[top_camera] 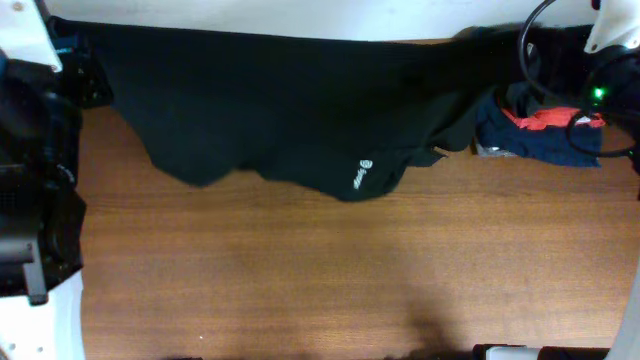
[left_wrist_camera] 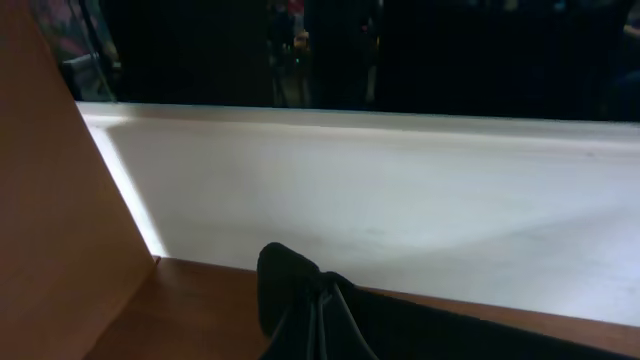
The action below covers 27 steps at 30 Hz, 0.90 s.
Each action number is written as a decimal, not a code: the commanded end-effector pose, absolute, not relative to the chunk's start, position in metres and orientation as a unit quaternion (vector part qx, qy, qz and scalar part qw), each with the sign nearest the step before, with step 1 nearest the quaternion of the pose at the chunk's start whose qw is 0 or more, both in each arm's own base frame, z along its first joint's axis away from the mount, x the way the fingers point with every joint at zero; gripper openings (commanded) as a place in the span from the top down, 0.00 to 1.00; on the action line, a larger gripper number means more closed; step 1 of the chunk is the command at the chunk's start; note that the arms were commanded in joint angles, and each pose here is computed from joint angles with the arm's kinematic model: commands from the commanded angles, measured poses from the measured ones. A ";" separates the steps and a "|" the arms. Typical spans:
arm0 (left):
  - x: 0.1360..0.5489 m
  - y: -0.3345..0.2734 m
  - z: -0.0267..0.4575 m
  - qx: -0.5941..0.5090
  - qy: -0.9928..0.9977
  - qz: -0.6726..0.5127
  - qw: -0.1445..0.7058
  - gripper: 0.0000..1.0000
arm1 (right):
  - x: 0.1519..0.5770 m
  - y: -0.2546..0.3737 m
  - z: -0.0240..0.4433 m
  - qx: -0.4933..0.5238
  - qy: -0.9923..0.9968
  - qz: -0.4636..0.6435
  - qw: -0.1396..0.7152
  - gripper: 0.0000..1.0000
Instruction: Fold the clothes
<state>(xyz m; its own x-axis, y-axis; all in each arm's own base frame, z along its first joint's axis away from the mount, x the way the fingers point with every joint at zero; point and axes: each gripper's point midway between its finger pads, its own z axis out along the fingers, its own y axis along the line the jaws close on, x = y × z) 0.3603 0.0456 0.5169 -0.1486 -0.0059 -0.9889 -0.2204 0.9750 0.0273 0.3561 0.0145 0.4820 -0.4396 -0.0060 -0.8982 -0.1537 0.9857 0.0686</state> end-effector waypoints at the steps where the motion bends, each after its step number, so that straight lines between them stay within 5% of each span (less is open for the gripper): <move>1: 0.345 0.053 0.536 -0.086 0.737 0.104 0.662 0.99 | 0.339 0.007 0.506 -0.041 0.829 0.048 0.556 0.96; 13: 0.317 0.052 0.543 -0.086 0.734 0.104 0.665 1.00 | 0.294 0.011 0.523 -0.043 0.818 0.046 0.572 0.96; 27: 0.340 0.045 0.520 -0.067 0.763 0.086 0.637 0.99 | 0.290 0.025 0.512 -0.062 0.830 0.083 0.548 0.96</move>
